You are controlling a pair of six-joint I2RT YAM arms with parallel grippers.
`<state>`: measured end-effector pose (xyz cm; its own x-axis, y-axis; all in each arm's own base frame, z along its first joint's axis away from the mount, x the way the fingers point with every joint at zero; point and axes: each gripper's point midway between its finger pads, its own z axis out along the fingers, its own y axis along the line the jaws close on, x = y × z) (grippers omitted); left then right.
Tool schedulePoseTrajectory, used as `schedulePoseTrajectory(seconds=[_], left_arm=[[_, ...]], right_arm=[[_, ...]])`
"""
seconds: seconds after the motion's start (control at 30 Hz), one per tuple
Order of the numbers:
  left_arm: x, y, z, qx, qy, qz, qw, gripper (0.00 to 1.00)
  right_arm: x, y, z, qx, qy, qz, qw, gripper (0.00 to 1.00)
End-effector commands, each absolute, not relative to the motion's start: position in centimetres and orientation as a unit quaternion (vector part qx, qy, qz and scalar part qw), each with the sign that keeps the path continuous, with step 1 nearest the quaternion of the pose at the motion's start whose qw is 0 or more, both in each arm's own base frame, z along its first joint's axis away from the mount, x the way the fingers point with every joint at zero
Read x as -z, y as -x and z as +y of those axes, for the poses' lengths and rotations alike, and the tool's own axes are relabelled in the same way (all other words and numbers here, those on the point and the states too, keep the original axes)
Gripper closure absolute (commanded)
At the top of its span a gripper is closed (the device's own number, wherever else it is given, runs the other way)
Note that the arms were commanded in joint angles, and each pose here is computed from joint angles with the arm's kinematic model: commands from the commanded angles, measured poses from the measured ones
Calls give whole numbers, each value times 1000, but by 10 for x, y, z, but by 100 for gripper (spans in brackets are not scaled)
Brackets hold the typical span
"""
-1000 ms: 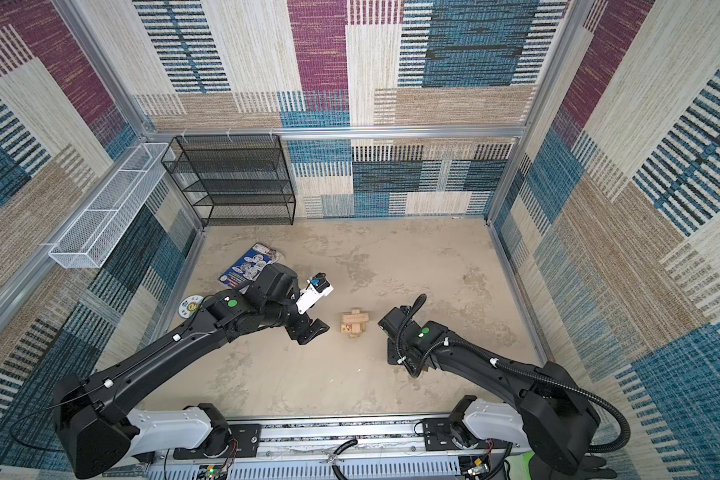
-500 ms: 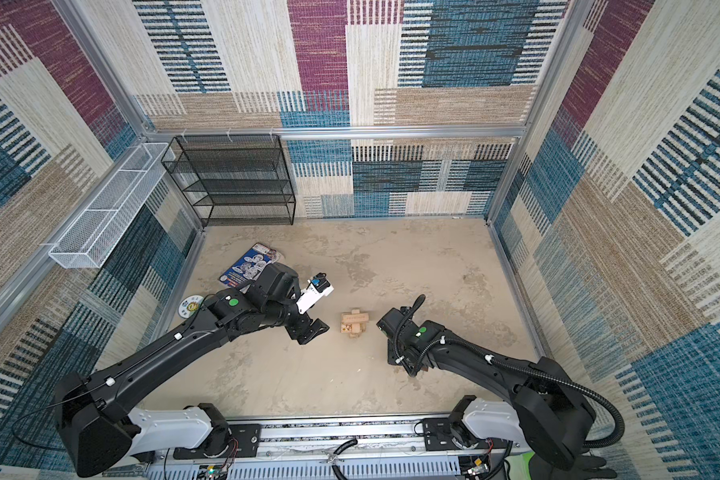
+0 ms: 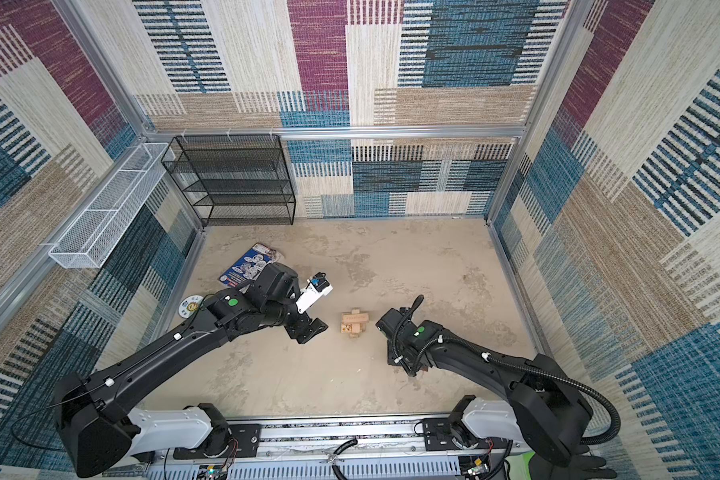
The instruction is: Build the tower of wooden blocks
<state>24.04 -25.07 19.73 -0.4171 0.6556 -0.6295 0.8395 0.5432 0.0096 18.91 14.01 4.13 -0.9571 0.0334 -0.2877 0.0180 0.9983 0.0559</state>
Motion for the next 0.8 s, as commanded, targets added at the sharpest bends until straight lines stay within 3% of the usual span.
schedulePoseTrajectory(seconds=[0.0,0.33,0.77], left_arm=[[-201,-240,-250,151,-462,821,300,15],[-199,-237,-254,165,-462,821,292,15],[-192,-227,-263,180,-477,815,276,15]], right_arm=[[-44,-191,144,-33,-11,988,150,65],[-50,-191,148,-51,-7,986,157,80],[-56,-193,150,-65,-4,983,169,82]])
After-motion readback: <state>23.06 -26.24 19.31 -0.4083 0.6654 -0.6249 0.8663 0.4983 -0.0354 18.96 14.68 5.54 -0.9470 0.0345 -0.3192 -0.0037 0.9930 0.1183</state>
